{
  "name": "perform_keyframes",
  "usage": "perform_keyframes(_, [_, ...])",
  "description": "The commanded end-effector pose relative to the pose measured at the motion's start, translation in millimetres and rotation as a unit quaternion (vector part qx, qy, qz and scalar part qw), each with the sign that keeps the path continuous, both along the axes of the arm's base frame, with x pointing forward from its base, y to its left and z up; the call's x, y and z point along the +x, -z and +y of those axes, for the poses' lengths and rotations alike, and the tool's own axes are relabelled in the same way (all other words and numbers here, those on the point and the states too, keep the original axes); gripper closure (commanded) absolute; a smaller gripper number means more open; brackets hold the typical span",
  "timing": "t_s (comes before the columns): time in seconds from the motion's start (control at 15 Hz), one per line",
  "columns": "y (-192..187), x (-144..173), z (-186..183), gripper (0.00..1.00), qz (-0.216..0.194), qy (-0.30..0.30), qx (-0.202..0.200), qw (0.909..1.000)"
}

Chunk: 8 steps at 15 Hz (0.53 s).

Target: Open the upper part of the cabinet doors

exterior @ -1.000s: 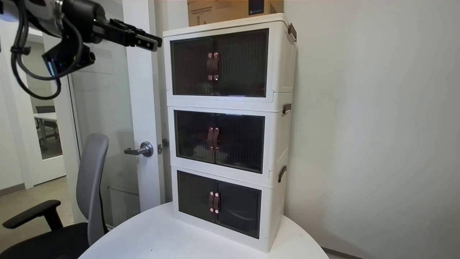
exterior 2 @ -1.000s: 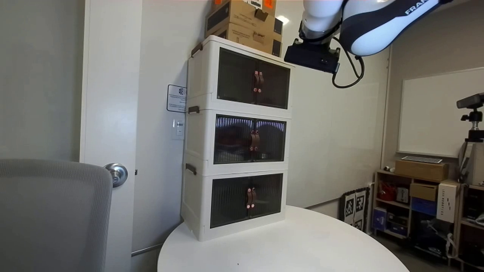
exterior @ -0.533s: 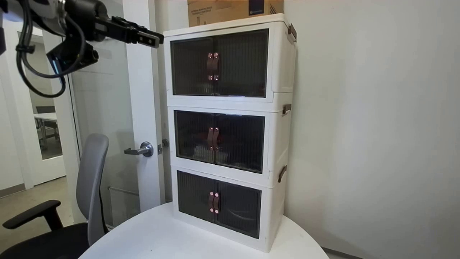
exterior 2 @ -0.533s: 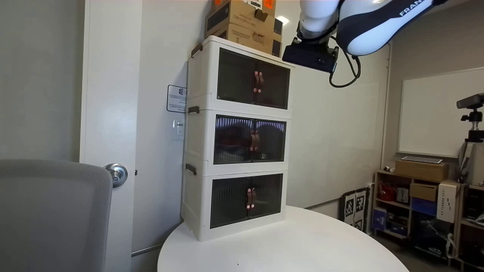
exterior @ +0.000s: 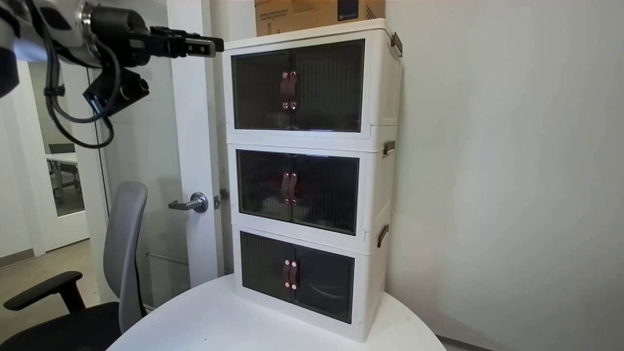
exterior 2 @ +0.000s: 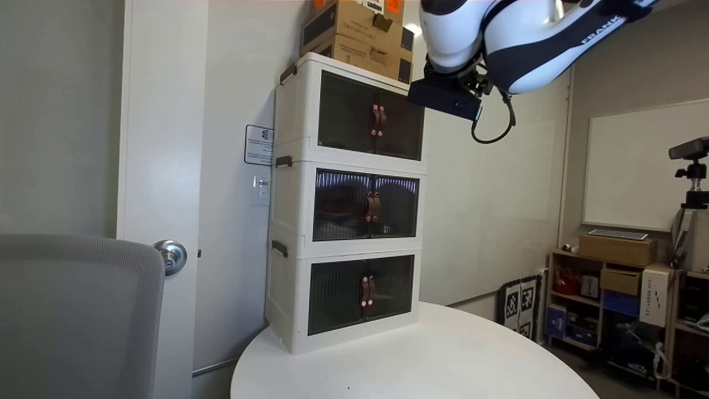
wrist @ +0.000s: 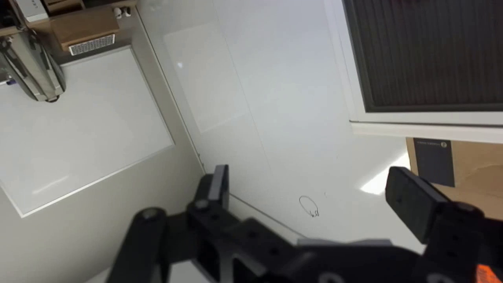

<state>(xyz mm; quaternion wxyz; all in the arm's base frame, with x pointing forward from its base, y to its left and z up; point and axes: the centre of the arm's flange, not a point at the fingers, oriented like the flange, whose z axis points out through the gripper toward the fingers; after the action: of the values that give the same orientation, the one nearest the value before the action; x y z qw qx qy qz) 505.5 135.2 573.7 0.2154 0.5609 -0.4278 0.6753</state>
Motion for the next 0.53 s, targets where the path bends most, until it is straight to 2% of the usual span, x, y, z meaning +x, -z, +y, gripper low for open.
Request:
perform_keyframes(0.0, [13.7, 50.4, 24.2, 0.00, -0.051, 0.011, -0.012, 0.9986])
perform_keyframes(0.2, [23.7, 87.5, 41.6, 0.00, -0.057, 0.018, 0.018, 0.9980])
perform_keyframes(0.47, [30.5, 133.9, 37.4, 0.00, -0.046, 0.039, 0.061, 0.9963])
